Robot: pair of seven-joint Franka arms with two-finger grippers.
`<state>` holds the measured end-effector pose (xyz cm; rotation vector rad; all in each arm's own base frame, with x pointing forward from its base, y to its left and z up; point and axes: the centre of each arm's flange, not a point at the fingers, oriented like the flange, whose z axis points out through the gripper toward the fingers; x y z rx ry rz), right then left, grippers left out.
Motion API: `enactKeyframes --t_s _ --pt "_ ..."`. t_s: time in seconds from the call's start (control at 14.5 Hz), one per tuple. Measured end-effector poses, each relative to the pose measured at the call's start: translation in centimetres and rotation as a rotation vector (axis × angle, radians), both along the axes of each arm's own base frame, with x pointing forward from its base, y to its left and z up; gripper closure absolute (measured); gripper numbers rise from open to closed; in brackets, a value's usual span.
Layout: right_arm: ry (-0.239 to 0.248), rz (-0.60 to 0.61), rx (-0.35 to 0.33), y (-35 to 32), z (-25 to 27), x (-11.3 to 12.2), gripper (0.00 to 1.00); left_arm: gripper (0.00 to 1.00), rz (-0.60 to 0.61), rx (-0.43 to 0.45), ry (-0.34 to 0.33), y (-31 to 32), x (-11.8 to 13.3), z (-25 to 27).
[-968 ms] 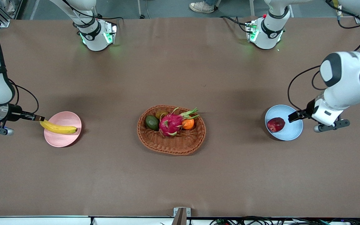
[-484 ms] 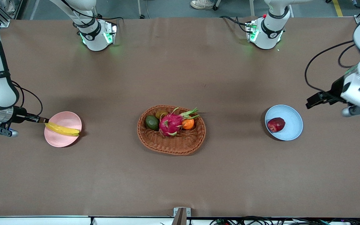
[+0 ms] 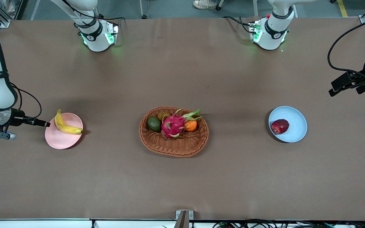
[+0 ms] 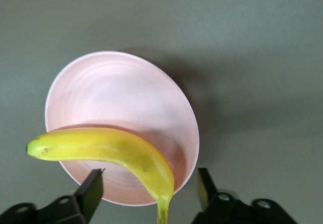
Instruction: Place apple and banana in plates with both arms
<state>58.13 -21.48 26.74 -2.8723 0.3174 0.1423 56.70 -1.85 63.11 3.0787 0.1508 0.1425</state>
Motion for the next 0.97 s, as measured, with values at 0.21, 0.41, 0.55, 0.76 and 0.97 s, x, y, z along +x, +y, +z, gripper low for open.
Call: enactKeyframes --t_s 0.21,0.41,0.55,0.76,0.97 --pt "-0.023 0.080 -0.010 1.0 4.2 1.9 0.00 0.00 -0.001 -0.001 -0.014 0.0 0.1 0.6" --pt "0.000 0.137 -0.057 4.5 10.4 3.9 0.00 0.00 -0.001 -0.001 -0.019 0.1 0.2 0.8" --pt "0.041 0.145 -0.097 7.8 14.3 4.7 0.00 0.00 -0.020 0.002 -0.024 0.3 0.2 1.1" --pt "0.087 0.166 -0.142 12.7 20.1 5.4 0.00 0.00 -0.037 0.003 -0.026 0.3 0.2 1.3" --pt "0.105 0.166 -0.196 16.4 24.5 5.6 0.00 0.00 -0.040 0.003 -0.025 0.1 0.2 1.3"
